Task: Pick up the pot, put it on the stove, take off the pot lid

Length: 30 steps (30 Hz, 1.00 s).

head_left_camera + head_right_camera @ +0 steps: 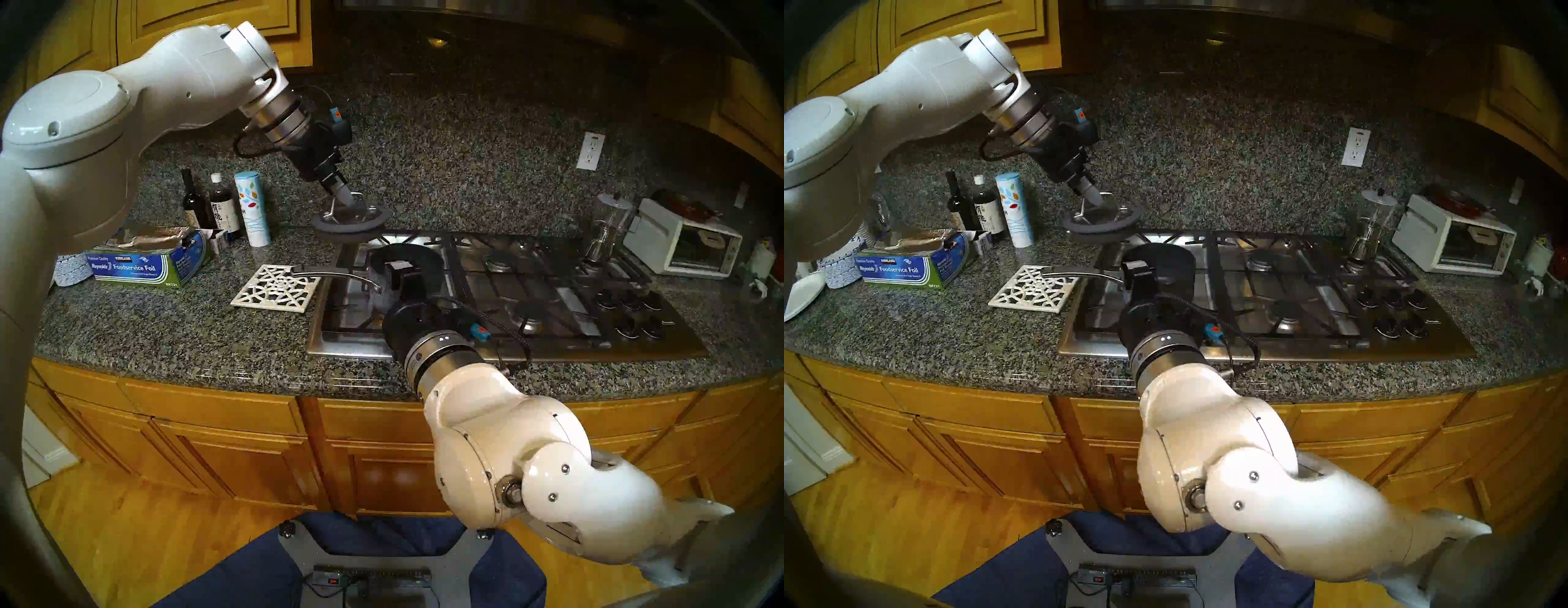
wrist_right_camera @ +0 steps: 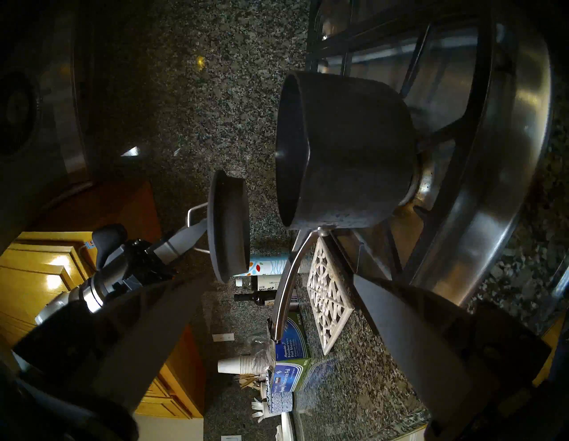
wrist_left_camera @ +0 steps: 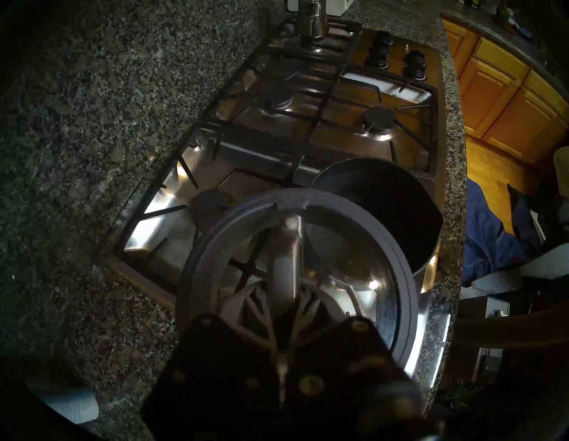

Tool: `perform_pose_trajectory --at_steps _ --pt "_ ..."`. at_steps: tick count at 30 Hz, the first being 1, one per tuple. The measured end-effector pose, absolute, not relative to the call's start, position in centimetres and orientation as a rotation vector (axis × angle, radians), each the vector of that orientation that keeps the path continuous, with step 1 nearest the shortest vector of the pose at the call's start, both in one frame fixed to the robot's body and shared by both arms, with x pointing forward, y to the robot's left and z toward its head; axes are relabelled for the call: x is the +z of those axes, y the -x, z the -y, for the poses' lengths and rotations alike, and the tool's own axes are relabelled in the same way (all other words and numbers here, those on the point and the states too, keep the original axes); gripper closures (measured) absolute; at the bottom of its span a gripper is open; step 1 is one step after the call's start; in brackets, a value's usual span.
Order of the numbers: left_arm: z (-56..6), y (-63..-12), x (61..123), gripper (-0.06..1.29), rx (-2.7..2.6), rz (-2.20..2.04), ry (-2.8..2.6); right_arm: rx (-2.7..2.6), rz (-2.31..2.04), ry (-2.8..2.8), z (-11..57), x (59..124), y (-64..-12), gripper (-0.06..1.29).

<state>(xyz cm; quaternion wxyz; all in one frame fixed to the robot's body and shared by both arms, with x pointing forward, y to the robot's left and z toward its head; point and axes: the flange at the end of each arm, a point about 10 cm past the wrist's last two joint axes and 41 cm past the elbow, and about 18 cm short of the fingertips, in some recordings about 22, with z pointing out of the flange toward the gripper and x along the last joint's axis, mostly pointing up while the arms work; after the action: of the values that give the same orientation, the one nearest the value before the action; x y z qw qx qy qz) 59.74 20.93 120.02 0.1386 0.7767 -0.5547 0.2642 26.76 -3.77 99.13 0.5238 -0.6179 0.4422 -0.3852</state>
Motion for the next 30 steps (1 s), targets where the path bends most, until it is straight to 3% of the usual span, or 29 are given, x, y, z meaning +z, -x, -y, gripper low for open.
perform_pose_trajectory --at_steps 30 --pt "-30.4 -60.1 115.5 1.24 0.772 1.522 -2.359 -0.921 -1.06 1.48 3.8 99.1 -26.8 0.01"
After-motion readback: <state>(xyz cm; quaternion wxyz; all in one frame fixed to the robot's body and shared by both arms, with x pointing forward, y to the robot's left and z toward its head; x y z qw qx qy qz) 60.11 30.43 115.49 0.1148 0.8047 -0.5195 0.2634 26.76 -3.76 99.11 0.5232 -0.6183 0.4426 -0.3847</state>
